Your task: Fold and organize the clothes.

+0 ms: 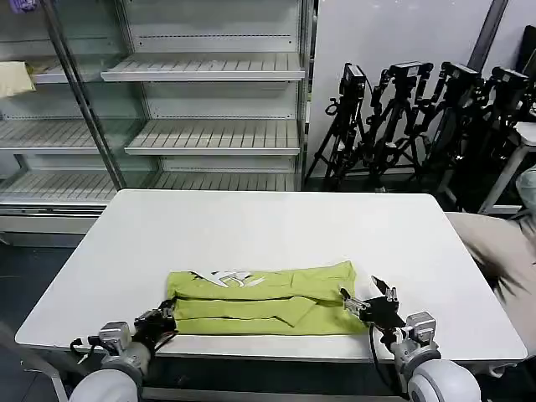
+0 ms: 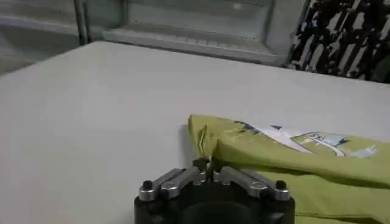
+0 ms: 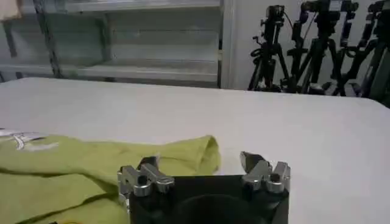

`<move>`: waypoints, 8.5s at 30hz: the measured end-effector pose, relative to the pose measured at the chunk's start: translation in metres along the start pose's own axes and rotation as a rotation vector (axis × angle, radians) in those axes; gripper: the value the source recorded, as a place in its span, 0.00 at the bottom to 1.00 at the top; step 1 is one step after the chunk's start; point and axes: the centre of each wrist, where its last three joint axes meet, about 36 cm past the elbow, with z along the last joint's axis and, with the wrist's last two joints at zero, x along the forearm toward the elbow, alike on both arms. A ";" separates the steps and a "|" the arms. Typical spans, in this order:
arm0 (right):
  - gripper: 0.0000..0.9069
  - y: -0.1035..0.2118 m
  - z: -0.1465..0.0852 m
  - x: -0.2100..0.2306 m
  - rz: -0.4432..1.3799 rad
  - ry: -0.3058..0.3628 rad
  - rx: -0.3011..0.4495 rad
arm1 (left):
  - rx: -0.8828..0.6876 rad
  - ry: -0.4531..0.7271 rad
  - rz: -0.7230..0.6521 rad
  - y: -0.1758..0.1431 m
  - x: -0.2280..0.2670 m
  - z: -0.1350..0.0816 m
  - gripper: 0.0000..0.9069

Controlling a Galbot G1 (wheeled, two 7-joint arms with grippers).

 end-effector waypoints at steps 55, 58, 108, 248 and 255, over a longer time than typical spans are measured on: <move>1.00 -0.002 0.017 0.001 0.028 0.010 -0.013 | -0.489 -0.136 -0.143 0.064 0.010 -0.057 0.17; 1.00 -0.001 0.017 0.000 0.026 0.010 -0.014 | -0.477 -0.121 -0.159 0.069 0.010 -0.054 0.18; 1.00 0.000 0.015 0.004 0.033 -0.001 -0.005 | 0.028 0.021 -0.186 0.110 -0.019 -0.031 0.01; 1.00 0.003 0.016 0.019 0.051 0.004 0.022 | -0.048 0.013 0.034 0.058 -0.023 -0.011 0.01; 1.00 0.003 0.016 0.020 0.051 0.003 0.022 | -0.086 0.003 0.012 0.067 -0.024 -0.016 0.00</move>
